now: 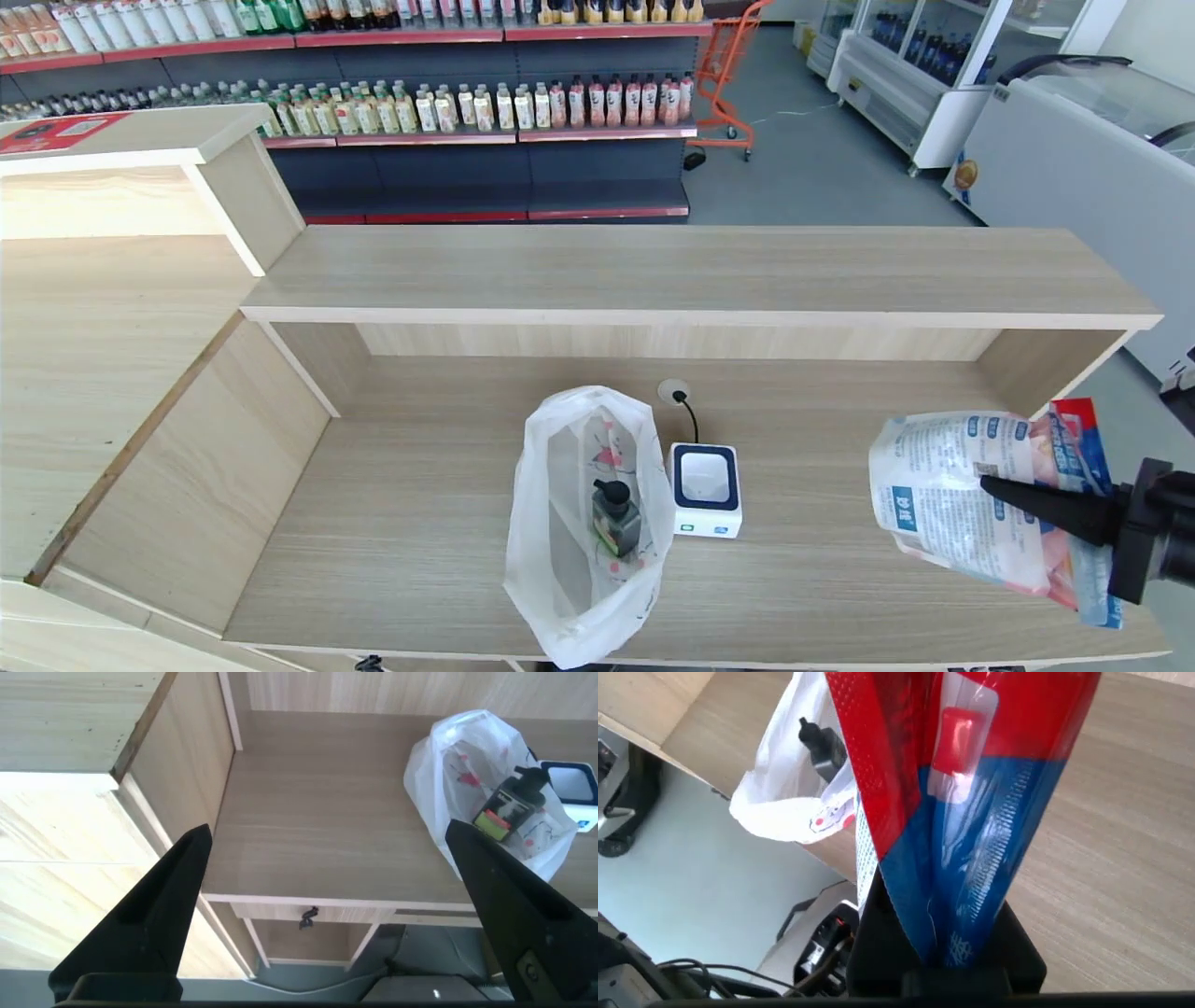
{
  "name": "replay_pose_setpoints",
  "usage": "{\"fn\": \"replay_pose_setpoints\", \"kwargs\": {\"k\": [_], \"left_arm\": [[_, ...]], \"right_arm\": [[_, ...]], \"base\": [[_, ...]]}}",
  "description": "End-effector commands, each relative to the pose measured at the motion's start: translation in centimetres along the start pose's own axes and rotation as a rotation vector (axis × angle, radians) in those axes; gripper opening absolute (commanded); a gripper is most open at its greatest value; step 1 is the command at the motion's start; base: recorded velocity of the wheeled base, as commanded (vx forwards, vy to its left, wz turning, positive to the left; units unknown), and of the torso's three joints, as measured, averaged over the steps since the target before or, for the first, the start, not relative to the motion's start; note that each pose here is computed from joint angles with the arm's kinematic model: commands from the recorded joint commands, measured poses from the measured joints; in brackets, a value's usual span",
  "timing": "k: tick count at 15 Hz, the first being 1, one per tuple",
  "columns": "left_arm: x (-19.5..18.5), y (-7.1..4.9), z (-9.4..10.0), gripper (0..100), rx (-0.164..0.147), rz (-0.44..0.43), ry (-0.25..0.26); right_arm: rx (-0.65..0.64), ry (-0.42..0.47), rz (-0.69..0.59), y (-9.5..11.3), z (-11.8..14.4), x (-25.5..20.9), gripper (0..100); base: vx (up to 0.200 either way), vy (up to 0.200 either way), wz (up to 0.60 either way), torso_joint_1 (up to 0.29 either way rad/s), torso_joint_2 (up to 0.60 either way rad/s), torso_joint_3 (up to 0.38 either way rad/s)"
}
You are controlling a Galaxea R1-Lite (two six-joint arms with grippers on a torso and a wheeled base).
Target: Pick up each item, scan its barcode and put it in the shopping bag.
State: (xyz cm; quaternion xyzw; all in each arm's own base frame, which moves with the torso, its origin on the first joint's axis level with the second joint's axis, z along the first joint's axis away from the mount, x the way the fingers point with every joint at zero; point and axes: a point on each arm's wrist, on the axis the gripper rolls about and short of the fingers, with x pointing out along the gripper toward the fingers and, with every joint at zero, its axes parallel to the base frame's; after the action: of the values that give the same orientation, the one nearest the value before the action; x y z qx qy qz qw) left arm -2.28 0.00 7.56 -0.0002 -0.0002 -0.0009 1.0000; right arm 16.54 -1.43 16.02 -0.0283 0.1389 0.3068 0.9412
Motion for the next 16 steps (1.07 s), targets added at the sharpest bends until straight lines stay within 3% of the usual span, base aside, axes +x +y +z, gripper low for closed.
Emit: {"fn": "replay_pose_setpoints", "kwargs": {"k": [1,3,7,11,16], "left_arm": [[0.0,0.0,0.0,100,-0.001,0.002,0.000],[0.0,0.0,0.0,100,-0.001,0.000,0.000],[0.0,0.0,0.0,100,-0.001,0.000,0.000],[0.0,0.0,0.0,100,-0.001,0.002,0.000],[0.0,0.0,0.0,100,-0.001,0.002,0.000]], "right_arm": [[0.029,0.043,0.030,-1.3,-0.2,1.9,0],[0.017,0.060,0.046,-2.2,0.0,3.3,0],[-0.211,0.110,0.105,-5.2,-0.3,8.4,0],[-0.484,0.080,0.231,-5.6,-1.1,13.2,0],[-0.630,0.024,0.351,-6.0,-4.1,16.3,0]], "base": [[0.000,0.000,0.00,0.000,0.00,0.000],[0.000,0.000,0.00,0.000,0.00,0.000],[0.000,0.000,0.00,0.000,0.00,0.000],[0.000,0.000,0.00,0.000,0.00,0.000],[0.000,0.000,0.00,0.000,0.00,0.000]]}}
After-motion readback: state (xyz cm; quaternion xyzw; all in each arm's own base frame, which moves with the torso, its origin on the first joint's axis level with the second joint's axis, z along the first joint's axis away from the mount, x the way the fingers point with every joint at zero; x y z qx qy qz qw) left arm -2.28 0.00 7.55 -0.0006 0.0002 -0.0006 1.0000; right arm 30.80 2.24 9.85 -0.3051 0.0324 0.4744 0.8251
